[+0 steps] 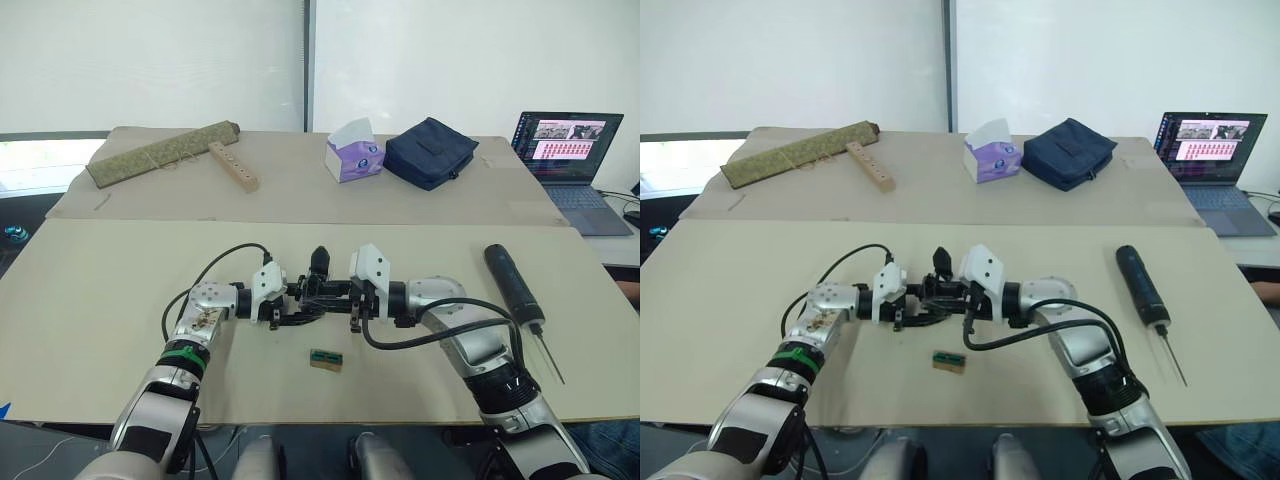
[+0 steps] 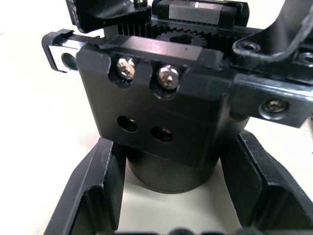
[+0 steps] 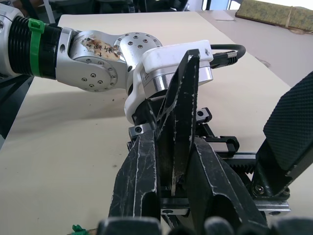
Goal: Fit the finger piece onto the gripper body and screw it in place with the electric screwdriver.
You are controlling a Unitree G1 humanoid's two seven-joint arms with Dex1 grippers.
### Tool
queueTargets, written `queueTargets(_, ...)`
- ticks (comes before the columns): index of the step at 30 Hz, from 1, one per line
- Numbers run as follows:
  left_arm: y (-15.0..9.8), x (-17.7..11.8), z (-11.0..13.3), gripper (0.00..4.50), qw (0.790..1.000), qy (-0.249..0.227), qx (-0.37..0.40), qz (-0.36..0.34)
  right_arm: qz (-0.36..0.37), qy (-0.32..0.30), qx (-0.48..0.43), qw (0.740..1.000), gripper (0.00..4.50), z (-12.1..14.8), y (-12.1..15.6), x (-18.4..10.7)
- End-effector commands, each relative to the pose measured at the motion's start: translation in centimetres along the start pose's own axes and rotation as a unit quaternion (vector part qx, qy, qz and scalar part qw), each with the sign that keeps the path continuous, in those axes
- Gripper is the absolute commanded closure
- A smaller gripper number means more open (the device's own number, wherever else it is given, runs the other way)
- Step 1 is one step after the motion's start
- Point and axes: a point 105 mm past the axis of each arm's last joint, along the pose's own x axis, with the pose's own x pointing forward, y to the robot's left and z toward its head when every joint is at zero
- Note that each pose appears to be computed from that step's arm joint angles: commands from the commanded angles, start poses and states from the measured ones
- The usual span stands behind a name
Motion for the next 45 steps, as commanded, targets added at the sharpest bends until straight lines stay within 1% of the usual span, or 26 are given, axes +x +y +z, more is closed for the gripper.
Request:
queueTargets(1,-1.5,-0.4,-2.7,2.21,0.998,0.039,-0.045,-0.016,0.016,0.002,0.011,1.000,4.13,-0.1,0.6,-0.3)
queueTargets(5,-1.5,-0.4,-2.8,2.21,0.998,0.040,-0.047,-0.016,0.012,0.006,0.012,1.000,4.13,-0.3,0.4,-0.1)
queueTargets(9,-1.6,-0.4,-2.8,2.21,0.998,0.039,-0.049,-0.018,-0.010,0.030,0.020,0.999,4.13,-2.0,-0.6,0.2)
queueTargets(11,-1.7,-0.3,-2.8,2.21,0.998,0.039,-0.051,-0.020,-0.009,0.041,0.023,0.999,4.14,-2.7,-0.7,0.3)
queueTargets(15,-2.0,-0.2,-2.9,2.21,0.997,0.039,-0.055,-0.024,-0.005,0.048,0.011,0.999,4.14,-2.9,-0.9,0.3)
queueTargets(20,-2.2,-0.3,-3.0,2.21,0.997,0.040,-0.061,-0.027,0.015,0.038,0.003,0.999,4.14,-2.2,-0.4,0.5)
queueTargets(23,-2.3,-0.4,-3.1,2.21,0.997,0.042,-0.065,-0.027,0.016,0.022,0.001,1.000,4.14,-1.3,-0.4,0.6)
queueTargets(25,-2.2,-0.5,-3.3,2.21,0.996,0.041,-0.072,-0.018,0.015,0.002,-0.003,1.000,4.14,-0.2,-0.5,0.8)
queueTargets(28,-2.2,-0.7,-3.6,2.21,0.996,0.045,-0.076,-0.017,0.023,-0.019,0.010,1.000,4.14,0.8,-0.5,0.9)
queueTargets(30,-2.3,-0.8,-3.8,2.21,0.996,0.049,-0.077,-0.017,0.031,-0.039,0.000,0.999,3.11,1.7,-0.3,0.8)
queueTargets(33,-2.4,-0.9,-4.2,2.21,0.995,0.055,-0.079,-0.016,0.028,-0.067,-0.019,0.997,2.17,2.8,-0.5,0.6)
queueTargets(34,-2.4,-1.0,-4.2,2.21,0.995,0.055,-0.080,-0.016,0.026,-0.073,-0.021,0.997,1.73,3.1,-0.6,0.4)
queueTargets(35,-2.4,-1.0,-4.2,2.21,0.995,0.056,-0.080,-0.015,0.021,-0.077,-0.027,0.996,1.43,3.2,-0.8,0.3)
queueTargets(36,-2.4,-1.0,-4.3,2.21,0.995,0.056,-0.080,-0.014,0.017,-0.078,-0.030,0.996,1.04,3.3,-0.9,0.2)
queueTargets(39,-2.4,-0.9,-4.3,2.21,0.994,0.051,-0.095,-0.010,0.024,-0.082,-0.029,0.996,0.03,3.3,-0.8,-0.5)
queueTargets(41,-2.3,-0.9,-4.3,2.21,0.993,0.046,-0.105,-0.006,0.027,-0.088,-0.030,0.995,0.03,3.5,-0.7,-0.9)
queueTargets(43,-2.0,-1.0,-4.3,1.16,0.993,0.044,-0.106,0.004,0.033,-0.106,-0.031,0.993,0.00,4.0,-0.4,-1.5)
queueTargets(44,-2.0,-1.0,-4.3,0.86,0.994,0.044,-0.102,0.007,0.035,-0.116,-0.034,0.992,0.00,4.3,-0.2,-1.8)
queueTargets(45,-2.0,-1.1,-4.4,0.29,0.994,0.046,-0.096,0.010,0.037,-0.125,-0.035,0.991,0.00,4.6,-0.1,-2.2)
